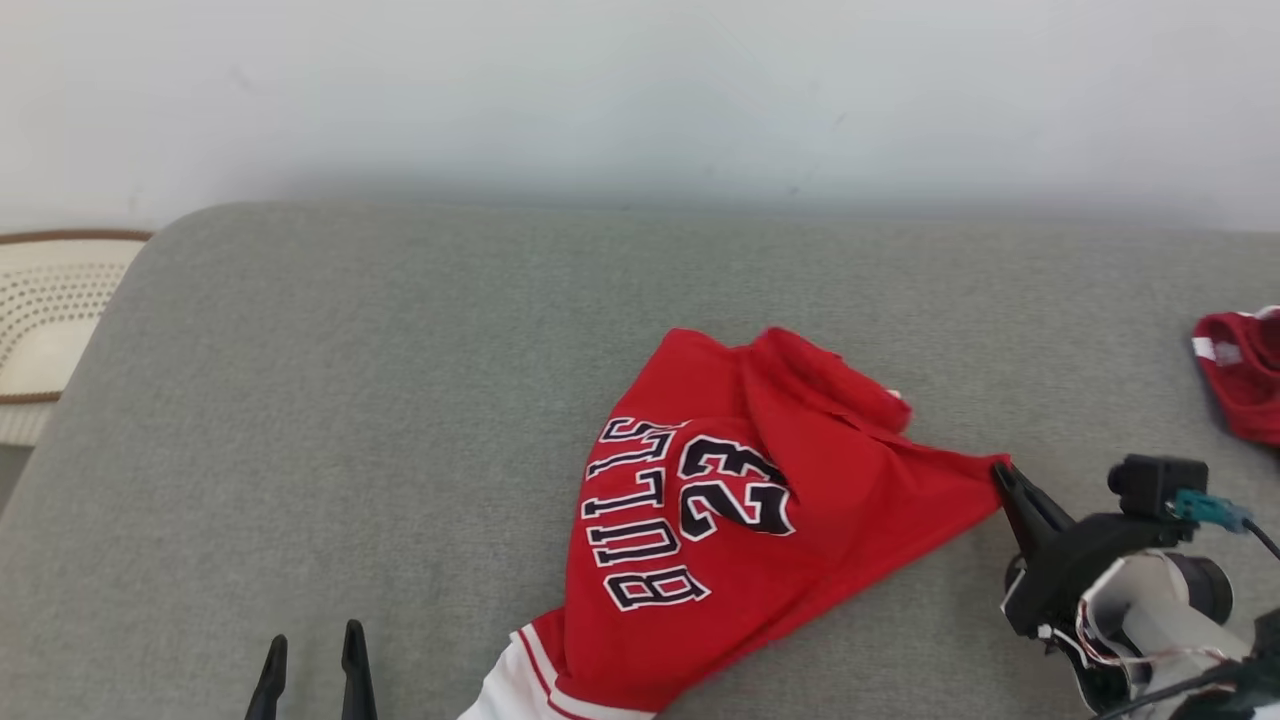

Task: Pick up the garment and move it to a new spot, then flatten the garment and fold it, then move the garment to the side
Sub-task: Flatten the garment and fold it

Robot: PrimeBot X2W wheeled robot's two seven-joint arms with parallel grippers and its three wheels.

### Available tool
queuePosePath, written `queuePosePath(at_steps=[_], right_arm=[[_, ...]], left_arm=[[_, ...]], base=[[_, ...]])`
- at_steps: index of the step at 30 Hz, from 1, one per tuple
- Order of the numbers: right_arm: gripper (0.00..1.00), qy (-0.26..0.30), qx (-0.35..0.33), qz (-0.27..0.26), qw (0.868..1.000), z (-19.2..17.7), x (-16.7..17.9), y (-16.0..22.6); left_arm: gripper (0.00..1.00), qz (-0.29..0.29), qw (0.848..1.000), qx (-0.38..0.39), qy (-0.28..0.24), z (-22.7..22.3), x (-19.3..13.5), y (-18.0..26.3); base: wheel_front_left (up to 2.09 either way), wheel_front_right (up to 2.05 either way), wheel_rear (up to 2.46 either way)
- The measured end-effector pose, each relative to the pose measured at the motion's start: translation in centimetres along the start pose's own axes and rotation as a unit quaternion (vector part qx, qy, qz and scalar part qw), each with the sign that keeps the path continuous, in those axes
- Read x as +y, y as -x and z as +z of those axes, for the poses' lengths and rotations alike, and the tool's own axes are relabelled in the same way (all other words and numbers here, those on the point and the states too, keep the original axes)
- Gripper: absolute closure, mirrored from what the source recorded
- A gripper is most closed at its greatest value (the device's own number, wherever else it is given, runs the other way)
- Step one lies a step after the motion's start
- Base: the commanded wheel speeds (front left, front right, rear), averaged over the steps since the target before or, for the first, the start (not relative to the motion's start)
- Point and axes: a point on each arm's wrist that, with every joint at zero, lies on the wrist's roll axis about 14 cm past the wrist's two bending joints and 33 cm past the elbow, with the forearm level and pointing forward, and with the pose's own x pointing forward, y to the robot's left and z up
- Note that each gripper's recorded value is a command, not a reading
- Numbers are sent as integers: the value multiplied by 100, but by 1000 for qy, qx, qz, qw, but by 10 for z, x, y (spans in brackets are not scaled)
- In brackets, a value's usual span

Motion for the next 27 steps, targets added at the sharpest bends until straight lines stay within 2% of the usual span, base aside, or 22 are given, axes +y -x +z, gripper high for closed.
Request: queuePosePath(at_steps=[8, 15, 21, 27], right_arm=[[100, -45, -28, -45, 998, -9, -27, 48], [100, -101, -17, -80, 992, -50, -31, 85], [100, -136, -10, -93, 986, -71, -25, 102], [100, -142, 17, -100, 985, -85, -21, 110]], left_arm=[[0, -31, 1000, -2, 7, 1, -21, -1], [0, -47, 999, -4, 10, 2, -31, -3], [0, -42, 999, -3, 9, 1, -27, -2], [0, -42, 999, 1, 8, -2, -26, -1]], base=[[0, 0, 0], [0, 0, 0], [0, 0, 0], [0, 0, 0]])
